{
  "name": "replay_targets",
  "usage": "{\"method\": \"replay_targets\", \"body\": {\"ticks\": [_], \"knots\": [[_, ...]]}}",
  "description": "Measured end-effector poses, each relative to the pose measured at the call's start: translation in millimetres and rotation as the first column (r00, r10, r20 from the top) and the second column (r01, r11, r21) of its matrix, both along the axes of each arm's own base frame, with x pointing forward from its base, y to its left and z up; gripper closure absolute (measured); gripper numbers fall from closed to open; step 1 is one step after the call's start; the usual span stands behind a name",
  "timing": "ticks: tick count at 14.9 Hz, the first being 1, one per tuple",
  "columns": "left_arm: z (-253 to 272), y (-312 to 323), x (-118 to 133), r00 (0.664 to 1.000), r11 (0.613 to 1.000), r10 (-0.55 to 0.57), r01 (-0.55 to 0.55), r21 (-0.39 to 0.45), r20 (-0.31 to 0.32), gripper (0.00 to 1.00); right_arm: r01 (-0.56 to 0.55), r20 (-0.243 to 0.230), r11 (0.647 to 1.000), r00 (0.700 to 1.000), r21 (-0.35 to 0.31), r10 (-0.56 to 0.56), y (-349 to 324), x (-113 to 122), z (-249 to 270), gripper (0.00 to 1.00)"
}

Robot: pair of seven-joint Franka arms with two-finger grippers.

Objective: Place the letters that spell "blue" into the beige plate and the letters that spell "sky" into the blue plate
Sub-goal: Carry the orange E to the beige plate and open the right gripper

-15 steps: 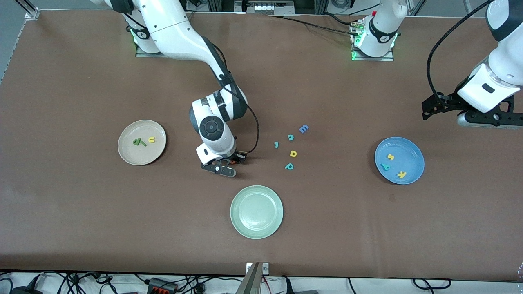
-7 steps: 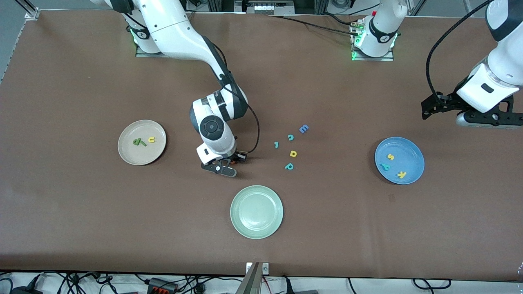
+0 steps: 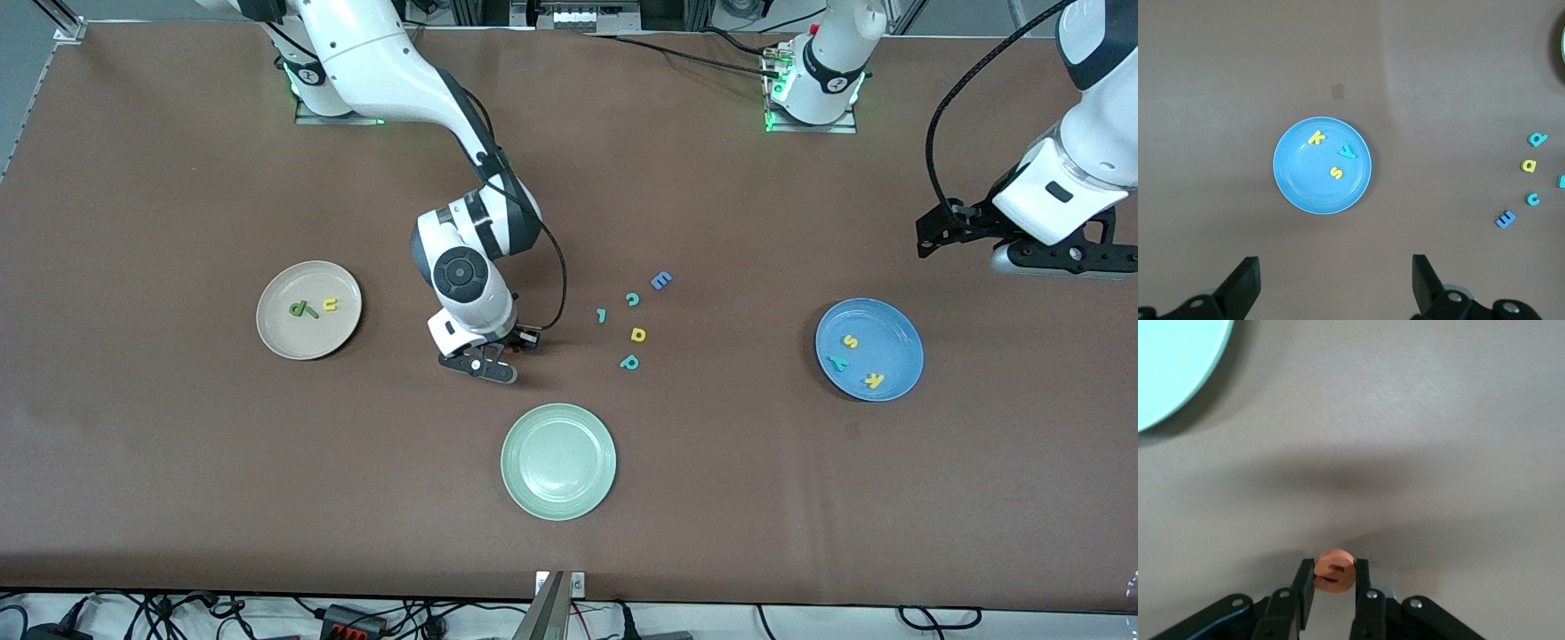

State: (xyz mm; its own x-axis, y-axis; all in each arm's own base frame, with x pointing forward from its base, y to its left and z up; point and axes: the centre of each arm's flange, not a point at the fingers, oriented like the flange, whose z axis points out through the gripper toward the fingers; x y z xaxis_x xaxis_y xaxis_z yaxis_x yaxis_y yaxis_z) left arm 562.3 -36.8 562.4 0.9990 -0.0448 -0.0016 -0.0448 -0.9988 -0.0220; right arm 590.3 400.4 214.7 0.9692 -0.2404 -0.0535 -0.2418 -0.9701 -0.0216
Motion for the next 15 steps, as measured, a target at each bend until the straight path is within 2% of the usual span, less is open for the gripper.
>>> {"method": "replay_targets", "body": {"ticks": [4,10,15], "knots": [[3,0,0,1.0,1.0,0.0,0.0,-0.001,0.006,0.0,-0.03,-0.08,0.999,0.996,-0.034,0.027,-82,5,29,0.72],[4,-1,1,1.0,1.0,0.0,0.001,-0.002,0.009,0.0,-0.114,-0.202,0.992,0.974,-0.049,0.102,-256,-24,19,0.72],[5,-1,1,1.0,1.0,-0.001,0.001,-0.002,0.009,0.0,-0.151,-0.246,0.988,0.96,-0.041,0.137,-328,-39,9,0.72]]}}
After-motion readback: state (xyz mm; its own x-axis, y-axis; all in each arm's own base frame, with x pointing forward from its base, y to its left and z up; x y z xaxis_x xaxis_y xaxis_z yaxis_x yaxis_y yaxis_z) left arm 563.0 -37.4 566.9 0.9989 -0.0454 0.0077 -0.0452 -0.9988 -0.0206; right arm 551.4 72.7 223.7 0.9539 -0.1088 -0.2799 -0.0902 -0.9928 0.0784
